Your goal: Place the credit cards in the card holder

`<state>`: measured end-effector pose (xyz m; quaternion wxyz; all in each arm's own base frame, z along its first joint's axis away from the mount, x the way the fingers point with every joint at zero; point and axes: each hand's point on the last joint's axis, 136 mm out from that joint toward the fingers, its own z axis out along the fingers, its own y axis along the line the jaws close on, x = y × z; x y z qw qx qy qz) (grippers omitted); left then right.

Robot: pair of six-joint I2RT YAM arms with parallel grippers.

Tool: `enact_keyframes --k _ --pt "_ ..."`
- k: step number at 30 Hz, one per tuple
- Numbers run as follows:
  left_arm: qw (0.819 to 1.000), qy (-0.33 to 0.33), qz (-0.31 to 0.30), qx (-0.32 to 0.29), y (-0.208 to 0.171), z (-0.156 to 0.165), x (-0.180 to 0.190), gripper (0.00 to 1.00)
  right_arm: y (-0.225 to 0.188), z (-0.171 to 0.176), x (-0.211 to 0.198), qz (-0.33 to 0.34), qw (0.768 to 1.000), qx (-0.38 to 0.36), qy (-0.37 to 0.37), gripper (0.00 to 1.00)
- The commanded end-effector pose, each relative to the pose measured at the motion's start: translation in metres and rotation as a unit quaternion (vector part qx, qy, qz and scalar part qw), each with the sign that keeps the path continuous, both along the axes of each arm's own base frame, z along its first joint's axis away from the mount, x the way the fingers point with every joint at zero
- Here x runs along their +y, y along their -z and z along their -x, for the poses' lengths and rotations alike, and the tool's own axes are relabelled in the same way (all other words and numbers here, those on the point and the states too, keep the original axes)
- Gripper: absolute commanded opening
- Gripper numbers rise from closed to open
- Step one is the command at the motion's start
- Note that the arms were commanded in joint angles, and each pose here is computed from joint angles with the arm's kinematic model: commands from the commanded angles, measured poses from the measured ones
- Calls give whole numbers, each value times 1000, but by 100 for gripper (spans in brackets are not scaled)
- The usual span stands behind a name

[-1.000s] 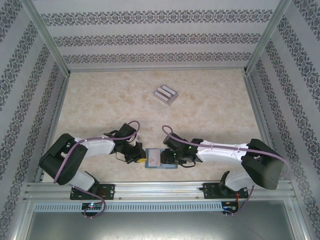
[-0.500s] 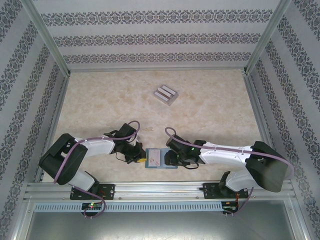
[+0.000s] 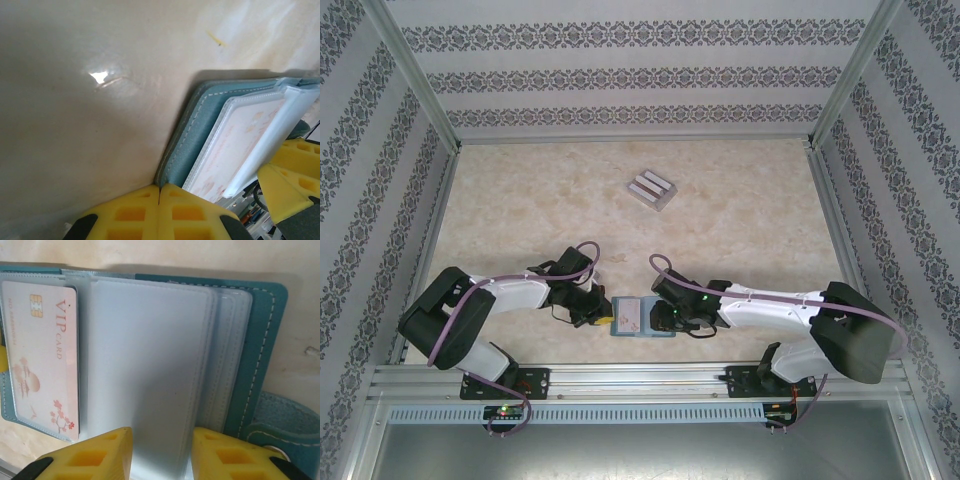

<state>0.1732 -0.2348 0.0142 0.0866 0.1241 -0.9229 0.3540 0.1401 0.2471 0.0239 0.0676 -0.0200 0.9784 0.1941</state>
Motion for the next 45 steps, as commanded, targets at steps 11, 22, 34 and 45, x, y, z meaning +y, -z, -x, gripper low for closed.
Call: enact_keyframes --k 11,22,34,45 --pt "998 -4 -58 5 32 4 11 2 -8 0 -9 10 1000 -1 9 38" --pt "998 -6 -56 5 33 3 10 2 5 2 -3 11 1000 15 0 35" --pt "998 -5 -56 11 36 4 9 1 2 0 -3 9 1000 12 0 27" --pt "998 -3 -55 17 39 3 8 0 0 -2 0 4 1000 10 -4 21"
